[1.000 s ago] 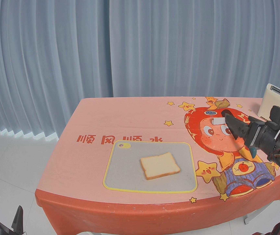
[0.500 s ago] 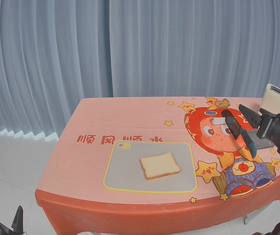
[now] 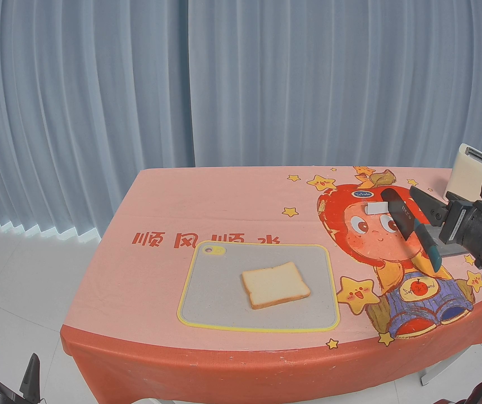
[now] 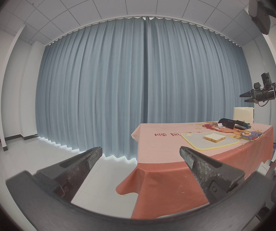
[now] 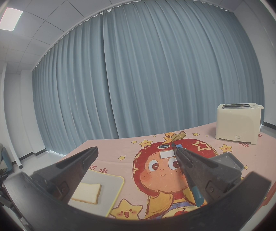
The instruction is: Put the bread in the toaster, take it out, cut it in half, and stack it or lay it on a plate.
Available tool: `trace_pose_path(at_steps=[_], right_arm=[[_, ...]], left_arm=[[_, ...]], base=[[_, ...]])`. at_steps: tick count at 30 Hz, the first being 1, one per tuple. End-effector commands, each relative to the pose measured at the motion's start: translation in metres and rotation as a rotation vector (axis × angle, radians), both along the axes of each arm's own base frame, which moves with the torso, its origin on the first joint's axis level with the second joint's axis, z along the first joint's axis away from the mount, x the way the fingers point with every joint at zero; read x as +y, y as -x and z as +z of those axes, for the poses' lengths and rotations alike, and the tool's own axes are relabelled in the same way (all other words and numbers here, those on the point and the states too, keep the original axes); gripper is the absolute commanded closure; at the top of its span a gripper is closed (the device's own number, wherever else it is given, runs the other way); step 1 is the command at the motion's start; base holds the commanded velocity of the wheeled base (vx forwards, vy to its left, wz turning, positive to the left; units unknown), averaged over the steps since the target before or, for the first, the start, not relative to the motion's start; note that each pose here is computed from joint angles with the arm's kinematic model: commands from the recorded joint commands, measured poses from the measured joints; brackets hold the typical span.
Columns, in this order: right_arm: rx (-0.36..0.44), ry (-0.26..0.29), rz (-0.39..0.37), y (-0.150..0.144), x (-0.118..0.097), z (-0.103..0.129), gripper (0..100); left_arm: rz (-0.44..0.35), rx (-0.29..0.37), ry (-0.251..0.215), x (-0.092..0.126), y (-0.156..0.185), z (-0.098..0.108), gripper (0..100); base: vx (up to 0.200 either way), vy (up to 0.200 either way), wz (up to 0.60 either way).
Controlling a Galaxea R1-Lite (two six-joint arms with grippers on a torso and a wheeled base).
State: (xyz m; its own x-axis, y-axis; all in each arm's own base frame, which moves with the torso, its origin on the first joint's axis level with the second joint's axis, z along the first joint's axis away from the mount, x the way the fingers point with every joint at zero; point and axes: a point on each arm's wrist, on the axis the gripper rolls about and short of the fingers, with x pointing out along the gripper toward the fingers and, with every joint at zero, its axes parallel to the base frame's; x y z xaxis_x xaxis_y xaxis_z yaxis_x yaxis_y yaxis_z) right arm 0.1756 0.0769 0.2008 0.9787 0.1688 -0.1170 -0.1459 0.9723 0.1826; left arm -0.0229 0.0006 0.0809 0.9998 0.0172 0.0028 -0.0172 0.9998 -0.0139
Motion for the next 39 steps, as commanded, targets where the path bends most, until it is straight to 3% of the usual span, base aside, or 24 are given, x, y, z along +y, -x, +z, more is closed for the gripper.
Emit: trace_pose_path(at_steps=[1, 14, 33, 38, 39], right_arm=[[0.008, 0.004, 0.005, -0.001, 0.002, -0.002, 0], [0.027, 0.015, 0.007, -0.003, 0.003, -0.007, 0], [0.056, 0.015, -0.006, -0.005, 0.004, -0.013, 0], [0.079, 0.041, -0.027, -0.024, 0.007, -0.016, 0], [0.088, 0.066, -0.020, -0.029, 0.011, -0.018, 0]], left_arm=[[0.001, 0.012, 0.000, 0.000, -0.001, -0.005, 0], [0.001, 0.012, 0.001, 0.000, -0.001, -0.005, 0], [0.001, 0.012, 0.001, 0.000, -0.001, -0.005, 0], [0.001, 0.012, 0.001, 0.000, -0.001, -0.005, 0], [0.001, 0.012, 0.001, 0.000, -0.001, -0.005, 0]], base=[[0.000, -0.200, 0.00], [0.000, -0.200, 0.00], [0.000, 0.000, 0.00], [0.000, 0.000, 0.00], [0.000, 0.000, 0.00]])
